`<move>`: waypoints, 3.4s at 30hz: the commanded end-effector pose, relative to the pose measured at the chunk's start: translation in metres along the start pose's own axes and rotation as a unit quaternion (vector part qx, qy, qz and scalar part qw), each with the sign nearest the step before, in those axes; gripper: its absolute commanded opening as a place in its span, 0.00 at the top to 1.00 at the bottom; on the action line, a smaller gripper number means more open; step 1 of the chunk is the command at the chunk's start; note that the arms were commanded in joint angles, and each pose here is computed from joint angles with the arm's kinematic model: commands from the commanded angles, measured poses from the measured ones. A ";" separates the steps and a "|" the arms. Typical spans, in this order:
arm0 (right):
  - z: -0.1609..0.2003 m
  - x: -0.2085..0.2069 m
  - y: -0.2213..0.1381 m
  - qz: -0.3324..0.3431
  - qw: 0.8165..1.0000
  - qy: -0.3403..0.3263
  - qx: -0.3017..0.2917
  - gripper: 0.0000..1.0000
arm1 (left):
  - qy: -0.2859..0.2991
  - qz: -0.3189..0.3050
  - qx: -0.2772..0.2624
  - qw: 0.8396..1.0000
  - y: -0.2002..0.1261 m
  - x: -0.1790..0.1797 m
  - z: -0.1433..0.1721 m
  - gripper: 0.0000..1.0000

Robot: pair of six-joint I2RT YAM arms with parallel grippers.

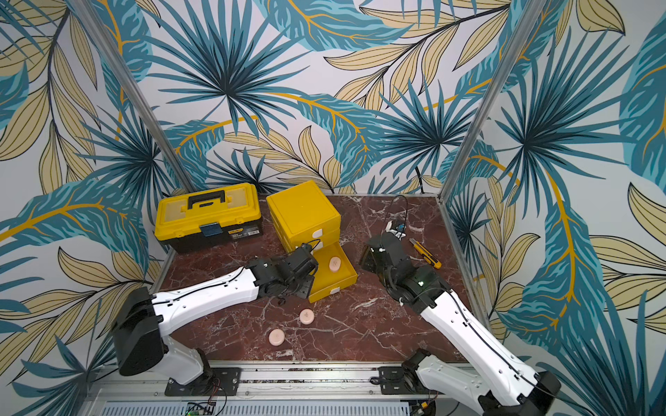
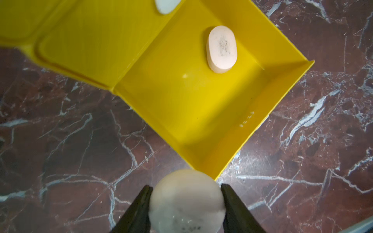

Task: Put the bluetooth earphones in the drawer according to color
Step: Pick up the Bluetooth earphone from the center of the board, then place the bluetooth earphone in the drawer, then pick up the Bluetooth earphone from the center of the board.

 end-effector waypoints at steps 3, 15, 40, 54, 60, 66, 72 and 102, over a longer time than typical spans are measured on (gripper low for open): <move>0.007 -0.013 -0.001 0.026 1.000 -0.003 0.003 0.36 | 0.021 0.004 -0.039 0.999 0.011 -0.025 -0.032 0.63; 0.010 -0.018 -0.005 0.032 0.999 -0.008 0.003 0.36 | 0.022 -0.066 0.011 0.998 0.065 -0.010 -0.039 0.64; 0.011 -0.020 -0.005 0.035 0.999 -0.009 0.002 0.34 | 0.014 -0.078 0.056 0.995 0.090 0.001 -0.032 0.44; 0.014 -0.007 -0.012 -0.022 0.999 -0.031 0.028 0.32 | 0.017 -0.019 -0.040 0.999 -0.010 -0.016 -0.065 0.36; 0.041 0.011 -0.002 -0.072 0.989 -0.057 0.113 0.32 | -0.005 0.013 -0.116 0.993 -0.098 -0.004 -0.061 0.35; 0.097 0.052 0.019 -0.095 0.966 -0.127 0.202 0.30 | -0.068 -0.028 -0.167 0.983 -0.158 0.068 -0.027 0.32; 0.149 0.094 0.029 -0.115 0.950 -0.144 0.252 0.27 | -0.116 -0.077 -0.206 0.969 -0.194 0.131 0.007 0.27; 0.265 0.150 0.090 0.005 0.924 -0.173 0.340 0.21 | -0.160 -0.119 -0.211 0.957 -0.213 0.178 0.039 0.25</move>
Point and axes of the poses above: each gripper's point midway between its finger pads, its own y axis out along the fingers, its own x axis along the line the jaws close on, z = x × y, the point moved 4 cm from there along -y, back along the fingers, and after that the axes turned 9 degrees about -y, right-handed, at the moved point
